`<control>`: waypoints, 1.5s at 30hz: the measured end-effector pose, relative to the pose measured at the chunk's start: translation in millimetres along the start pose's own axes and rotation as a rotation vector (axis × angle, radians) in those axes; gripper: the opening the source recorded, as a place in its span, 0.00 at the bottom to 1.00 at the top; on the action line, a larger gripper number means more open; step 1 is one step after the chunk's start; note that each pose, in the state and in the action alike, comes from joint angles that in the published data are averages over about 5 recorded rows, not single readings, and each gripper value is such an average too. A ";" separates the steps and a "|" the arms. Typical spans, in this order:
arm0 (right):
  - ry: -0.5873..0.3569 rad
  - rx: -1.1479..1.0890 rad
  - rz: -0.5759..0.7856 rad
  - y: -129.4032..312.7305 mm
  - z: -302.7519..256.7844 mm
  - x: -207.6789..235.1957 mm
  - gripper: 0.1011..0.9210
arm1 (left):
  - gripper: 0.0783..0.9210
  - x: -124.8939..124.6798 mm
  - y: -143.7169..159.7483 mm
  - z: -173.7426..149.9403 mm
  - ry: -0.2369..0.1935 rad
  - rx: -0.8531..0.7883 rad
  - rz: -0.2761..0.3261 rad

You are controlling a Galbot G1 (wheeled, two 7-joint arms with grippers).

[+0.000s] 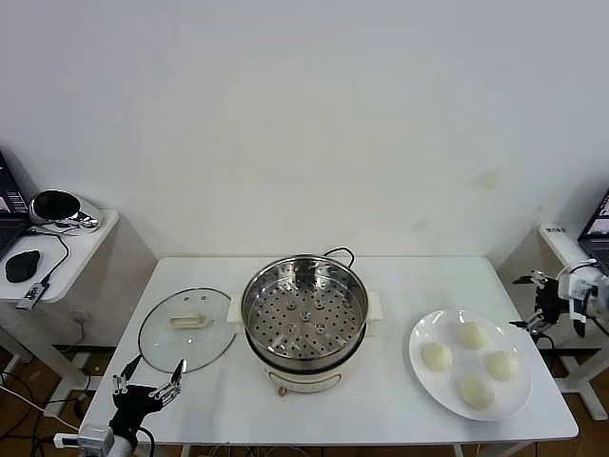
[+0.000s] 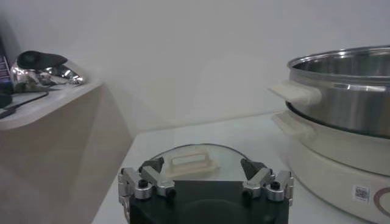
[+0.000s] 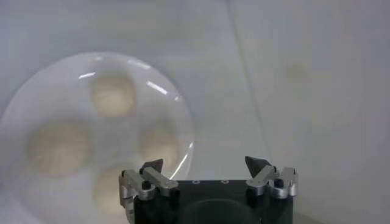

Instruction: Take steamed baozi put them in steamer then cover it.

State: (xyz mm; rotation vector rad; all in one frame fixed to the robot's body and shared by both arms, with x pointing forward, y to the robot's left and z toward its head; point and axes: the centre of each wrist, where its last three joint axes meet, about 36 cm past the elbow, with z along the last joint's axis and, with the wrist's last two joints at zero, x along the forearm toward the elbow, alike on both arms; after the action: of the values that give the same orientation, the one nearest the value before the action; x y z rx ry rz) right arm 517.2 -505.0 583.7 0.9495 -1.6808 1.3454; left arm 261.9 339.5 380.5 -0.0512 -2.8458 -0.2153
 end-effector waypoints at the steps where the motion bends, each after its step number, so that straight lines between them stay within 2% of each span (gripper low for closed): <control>1: 0.011 0.007 -0.015 -2.3 -0.8 -3.7 0.88 | 0.88 0.4 0.3 -0.1 0.000 0.000 0.000; 10: 0.073 0.020 -0.117 -10.3 -4.6 -45.6 0.88 | 0.88 0.7 -0.7 -1.2 -0.001 0.009 0.001; 25: 0.058 0.022 -0.175 -15.3 -28.8 -107.2 0.88 | 0.88 -2.8 -2.5 6.9 0.018 0.021 0.000; 45: 0.068 0.010 -0.198 -21.6 -35.9 -143.9 0.88 | 0.88 -6.1 -2.7 14.8 0.035 0.034 -0.005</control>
State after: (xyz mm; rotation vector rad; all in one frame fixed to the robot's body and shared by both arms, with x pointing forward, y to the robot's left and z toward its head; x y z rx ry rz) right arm 602.1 -461.0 468.4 1.0353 -1.4893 1.2411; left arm 263.4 339.0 364.4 -0.0325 -2.8145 -0.1667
